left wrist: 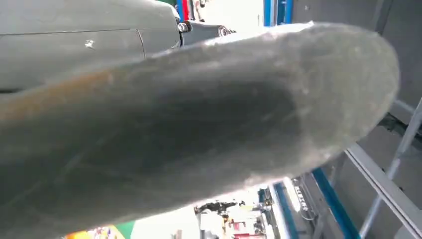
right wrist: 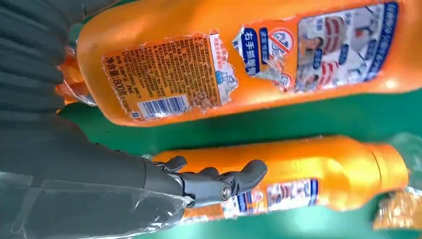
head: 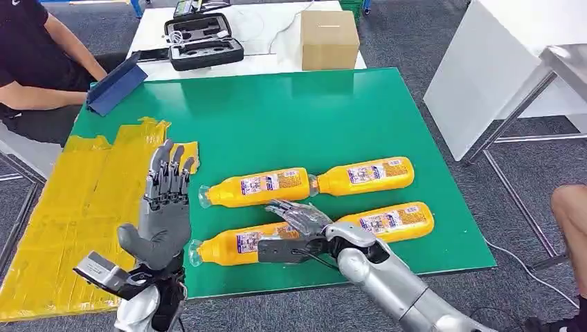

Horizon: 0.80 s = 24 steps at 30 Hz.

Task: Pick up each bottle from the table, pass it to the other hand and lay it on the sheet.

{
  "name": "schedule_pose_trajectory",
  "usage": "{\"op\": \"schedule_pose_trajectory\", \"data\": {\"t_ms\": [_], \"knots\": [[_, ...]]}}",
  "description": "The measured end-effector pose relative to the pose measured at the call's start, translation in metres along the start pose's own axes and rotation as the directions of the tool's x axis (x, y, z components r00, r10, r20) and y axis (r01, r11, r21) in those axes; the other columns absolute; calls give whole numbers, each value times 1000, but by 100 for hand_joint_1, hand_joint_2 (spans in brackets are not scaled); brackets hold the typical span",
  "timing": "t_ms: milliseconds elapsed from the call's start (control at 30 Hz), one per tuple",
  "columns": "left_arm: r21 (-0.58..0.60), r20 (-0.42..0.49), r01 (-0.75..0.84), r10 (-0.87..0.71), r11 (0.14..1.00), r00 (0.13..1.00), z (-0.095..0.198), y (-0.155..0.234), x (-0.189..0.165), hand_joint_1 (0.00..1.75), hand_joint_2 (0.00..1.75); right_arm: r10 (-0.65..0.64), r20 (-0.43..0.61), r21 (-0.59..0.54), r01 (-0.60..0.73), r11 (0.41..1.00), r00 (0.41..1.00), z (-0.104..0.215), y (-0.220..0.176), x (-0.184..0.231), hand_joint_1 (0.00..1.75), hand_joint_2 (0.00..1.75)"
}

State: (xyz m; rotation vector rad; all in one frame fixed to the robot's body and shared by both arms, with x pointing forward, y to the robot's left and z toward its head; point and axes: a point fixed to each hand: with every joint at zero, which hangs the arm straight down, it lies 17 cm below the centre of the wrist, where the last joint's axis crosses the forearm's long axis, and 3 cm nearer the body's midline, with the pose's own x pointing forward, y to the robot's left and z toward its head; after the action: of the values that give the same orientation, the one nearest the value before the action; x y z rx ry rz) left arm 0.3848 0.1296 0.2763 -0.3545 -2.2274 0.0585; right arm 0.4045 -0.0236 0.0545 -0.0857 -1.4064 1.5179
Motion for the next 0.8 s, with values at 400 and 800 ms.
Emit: {"op": "schedule_pose_trajectory", "data": {"t_ms": [400, 800], "knots": [[-2, -9, -17, 17, 1000, 1000, -8, -1, -6, 0, 0, 65, -18, 182, -61, 981, 998, -3, 31, -14, 0, 175], [6, -20, -27, 27, 1000, 999, -12, 0, -13, 0, 0, 175, -18, 273, -164, 948, 984, -2, 41, -25, 161, 175]]}}
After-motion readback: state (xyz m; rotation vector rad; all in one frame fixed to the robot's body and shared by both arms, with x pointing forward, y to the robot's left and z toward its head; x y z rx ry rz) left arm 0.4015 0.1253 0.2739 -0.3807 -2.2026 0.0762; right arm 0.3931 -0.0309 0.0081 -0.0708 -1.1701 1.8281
